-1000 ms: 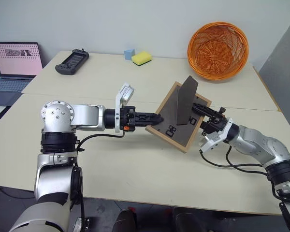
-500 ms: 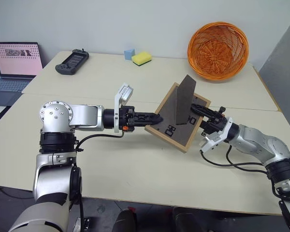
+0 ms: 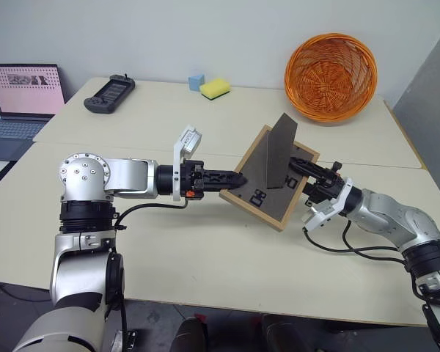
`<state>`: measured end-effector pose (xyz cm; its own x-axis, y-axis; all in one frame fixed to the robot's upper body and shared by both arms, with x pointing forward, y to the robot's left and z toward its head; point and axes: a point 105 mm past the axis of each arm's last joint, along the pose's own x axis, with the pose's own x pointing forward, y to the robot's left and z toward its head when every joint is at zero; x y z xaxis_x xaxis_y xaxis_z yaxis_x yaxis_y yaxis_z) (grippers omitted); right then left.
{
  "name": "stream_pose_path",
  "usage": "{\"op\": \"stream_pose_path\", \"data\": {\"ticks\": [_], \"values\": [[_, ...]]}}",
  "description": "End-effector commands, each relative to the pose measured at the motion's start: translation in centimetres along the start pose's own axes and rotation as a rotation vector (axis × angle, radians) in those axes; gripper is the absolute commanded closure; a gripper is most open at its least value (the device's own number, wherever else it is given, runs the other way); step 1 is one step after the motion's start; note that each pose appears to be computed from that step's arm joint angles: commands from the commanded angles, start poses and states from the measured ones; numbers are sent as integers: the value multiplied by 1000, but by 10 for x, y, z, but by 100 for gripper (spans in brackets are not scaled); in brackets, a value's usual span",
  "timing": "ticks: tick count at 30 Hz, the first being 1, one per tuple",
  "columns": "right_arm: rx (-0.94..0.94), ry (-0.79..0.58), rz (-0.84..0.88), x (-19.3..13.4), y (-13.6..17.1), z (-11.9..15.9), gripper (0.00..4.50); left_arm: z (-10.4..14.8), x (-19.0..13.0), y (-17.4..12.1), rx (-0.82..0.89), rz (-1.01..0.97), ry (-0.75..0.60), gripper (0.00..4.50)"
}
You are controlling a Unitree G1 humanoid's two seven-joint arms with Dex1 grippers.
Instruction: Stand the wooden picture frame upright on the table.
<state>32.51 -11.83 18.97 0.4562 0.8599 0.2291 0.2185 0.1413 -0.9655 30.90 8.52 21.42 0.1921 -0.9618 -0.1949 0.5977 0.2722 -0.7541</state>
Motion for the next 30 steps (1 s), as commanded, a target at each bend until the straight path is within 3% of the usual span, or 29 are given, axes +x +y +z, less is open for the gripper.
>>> {"op": "stream_pose_path", "data": {"ticks": [1, 23, 25, 30], "values": [[-15, 12, -34, 0, -11, -4, 292, 10, -10, -8, 63, 25, -39, 320], [-20, 12, -37, 1, -12, -4, 292, 7, -8, -6, 64, 40, -18, 320], [-20, 12, -37, 1, -12, -4, 292, 8, -8, -5, 60, 47, -24, 250], [-19, 15, -35, 1, -12, -4, 292, 7, -8, -7, 68, 39, -20, 155]]}}
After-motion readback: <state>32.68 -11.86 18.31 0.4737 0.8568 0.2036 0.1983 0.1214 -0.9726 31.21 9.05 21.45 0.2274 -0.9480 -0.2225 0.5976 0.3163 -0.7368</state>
